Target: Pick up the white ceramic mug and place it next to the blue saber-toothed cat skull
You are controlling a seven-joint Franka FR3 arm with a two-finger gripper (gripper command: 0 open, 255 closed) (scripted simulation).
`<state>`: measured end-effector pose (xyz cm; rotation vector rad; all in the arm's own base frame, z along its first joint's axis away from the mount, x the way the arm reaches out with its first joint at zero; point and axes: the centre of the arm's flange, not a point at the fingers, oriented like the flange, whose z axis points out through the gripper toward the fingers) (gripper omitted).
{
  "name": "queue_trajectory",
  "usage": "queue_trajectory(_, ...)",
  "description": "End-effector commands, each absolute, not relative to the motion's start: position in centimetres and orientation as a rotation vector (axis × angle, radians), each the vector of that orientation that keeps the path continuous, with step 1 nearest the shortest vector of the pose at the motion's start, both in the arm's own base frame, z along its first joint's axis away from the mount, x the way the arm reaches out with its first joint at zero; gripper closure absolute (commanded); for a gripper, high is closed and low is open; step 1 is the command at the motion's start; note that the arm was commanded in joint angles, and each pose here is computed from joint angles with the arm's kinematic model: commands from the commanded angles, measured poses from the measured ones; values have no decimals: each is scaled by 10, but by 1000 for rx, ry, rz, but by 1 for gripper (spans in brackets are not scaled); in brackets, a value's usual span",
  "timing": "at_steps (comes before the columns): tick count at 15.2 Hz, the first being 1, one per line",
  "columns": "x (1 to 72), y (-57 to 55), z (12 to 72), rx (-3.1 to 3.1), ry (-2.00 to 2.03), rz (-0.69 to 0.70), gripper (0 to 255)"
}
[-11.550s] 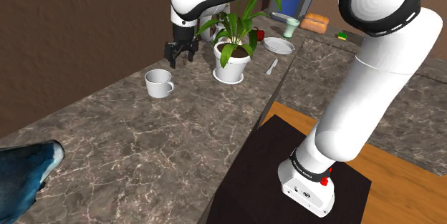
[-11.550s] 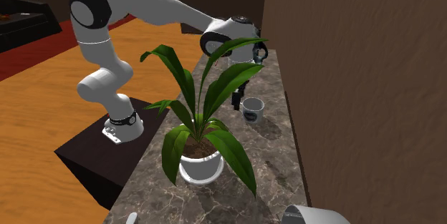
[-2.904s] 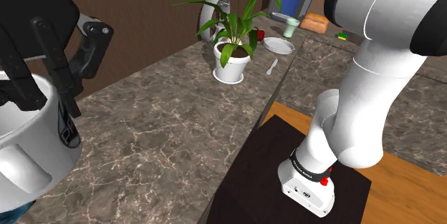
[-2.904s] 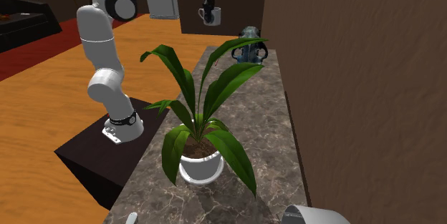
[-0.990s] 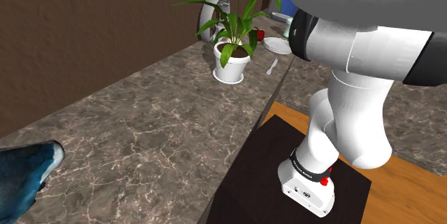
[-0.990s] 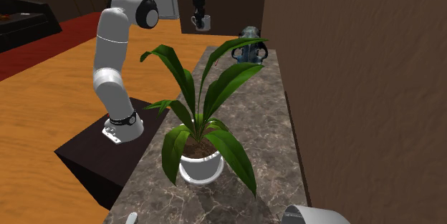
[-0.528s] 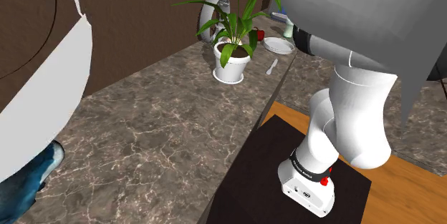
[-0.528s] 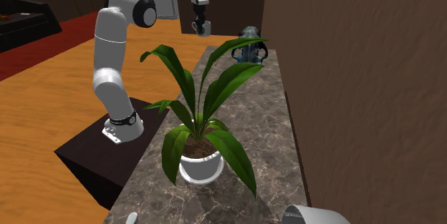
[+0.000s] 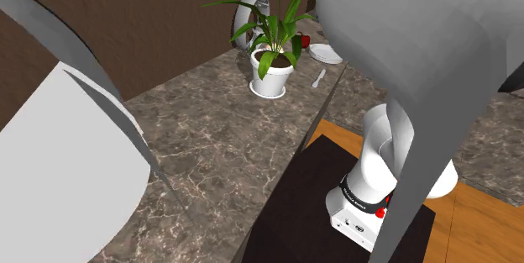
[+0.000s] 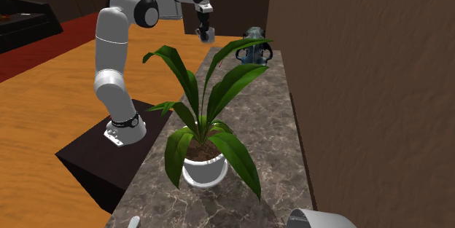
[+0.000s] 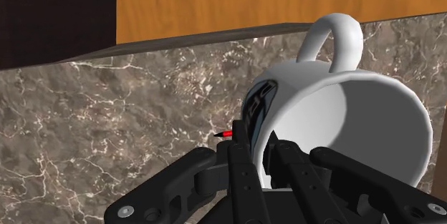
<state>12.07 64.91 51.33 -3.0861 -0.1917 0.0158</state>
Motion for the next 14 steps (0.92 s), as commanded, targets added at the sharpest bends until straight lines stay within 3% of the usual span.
queue_trajectory(1,121,649,502,-3085,-192,16,255)
queue_trajectory(14,121,649,434,-3085,-192,16,255)
